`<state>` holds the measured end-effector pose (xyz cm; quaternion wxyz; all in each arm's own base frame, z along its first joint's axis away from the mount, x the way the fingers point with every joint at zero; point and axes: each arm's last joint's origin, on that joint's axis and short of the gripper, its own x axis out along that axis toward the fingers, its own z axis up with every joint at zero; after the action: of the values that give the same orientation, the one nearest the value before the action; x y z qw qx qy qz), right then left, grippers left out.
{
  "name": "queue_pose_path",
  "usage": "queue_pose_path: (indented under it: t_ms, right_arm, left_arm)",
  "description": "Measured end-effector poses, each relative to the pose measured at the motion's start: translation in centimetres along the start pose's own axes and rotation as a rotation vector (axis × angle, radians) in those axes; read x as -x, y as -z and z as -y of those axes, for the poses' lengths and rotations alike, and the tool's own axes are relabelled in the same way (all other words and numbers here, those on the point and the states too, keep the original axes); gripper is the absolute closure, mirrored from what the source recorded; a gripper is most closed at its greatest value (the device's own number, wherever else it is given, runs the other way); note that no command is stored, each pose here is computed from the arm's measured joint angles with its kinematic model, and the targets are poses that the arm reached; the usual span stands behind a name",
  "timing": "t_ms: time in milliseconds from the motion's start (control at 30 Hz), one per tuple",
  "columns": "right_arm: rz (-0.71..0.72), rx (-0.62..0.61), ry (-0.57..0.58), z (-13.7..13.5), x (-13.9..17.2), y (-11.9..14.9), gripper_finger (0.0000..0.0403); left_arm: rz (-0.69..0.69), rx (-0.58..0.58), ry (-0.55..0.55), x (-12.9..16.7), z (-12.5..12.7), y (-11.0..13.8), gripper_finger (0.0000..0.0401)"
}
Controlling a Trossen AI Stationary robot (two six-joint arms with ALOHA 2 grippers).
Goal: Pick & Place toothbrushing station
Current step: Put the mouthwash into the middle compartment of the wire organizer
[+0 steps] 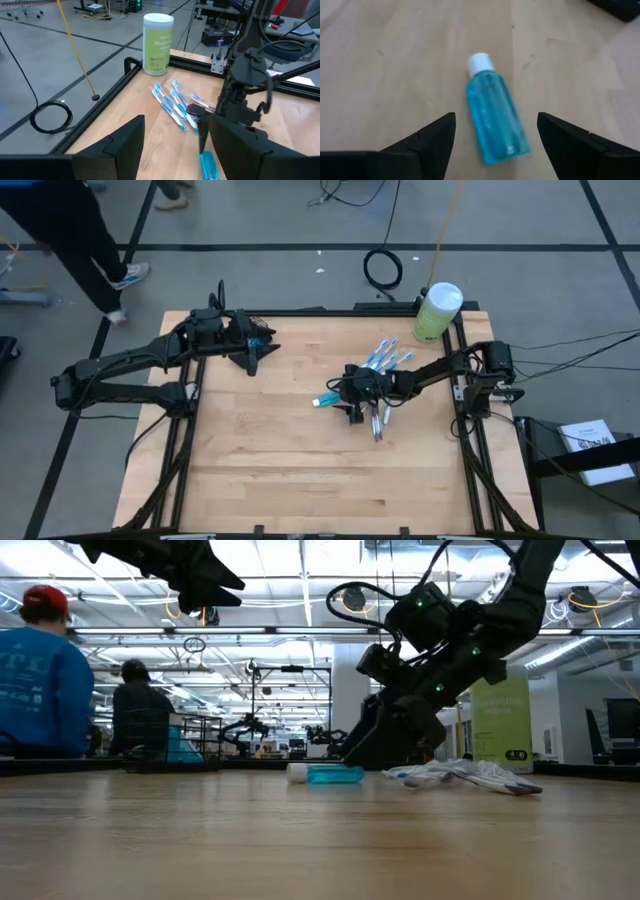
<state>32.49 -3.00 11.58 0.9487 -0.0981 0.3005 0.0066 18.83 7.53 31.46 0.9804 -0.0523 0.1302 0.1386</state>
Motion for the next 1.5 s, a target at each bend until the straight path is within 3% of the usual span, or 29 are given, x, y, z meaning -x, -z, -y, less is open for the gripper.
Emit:
queue_pose_path:
  t_ms: [367,700,867,1100,1300,1500]
  right_arm:
    - [-0.037,-0.042,-0.039,0.5,-2.0,1.0,0.0144]
    - [-0.063,-0.043,-0.049,0.4,-1.9,1.2,0.0228]
    - [-0.016,-0.04,-0.033,0.6,-1.3,0.3,0.026]
    - [0.149,-0.048,0.004,1.2,0.7,-2.8,0.0248]
    - [0.283,-0.035,0.135,2.1,3.1,-5.5,0.0254]
    - [0.339,-0.026,0.308,2.7,5.3,-7.2,0.0248]
  left_arm:
    - [-0.001,0.026,0.0,0.0,0.0,0.0,0.0173]
    - [0.0,0.044,0.0,0.0,0.0,0.0,0.0173]
    - [0.001,0.083,0.0,0.0,0.0,0.0,0.0173]
    - [0.008,0.106,0.003,0.0,0.0,-0.1,0.0174]
    - [-0.014,0.154,0.065,-1.0,1.0,0.1,0.0174]
    - [-0.079,0.054,0.154,-3.8,3.0,1.4,0.0174]
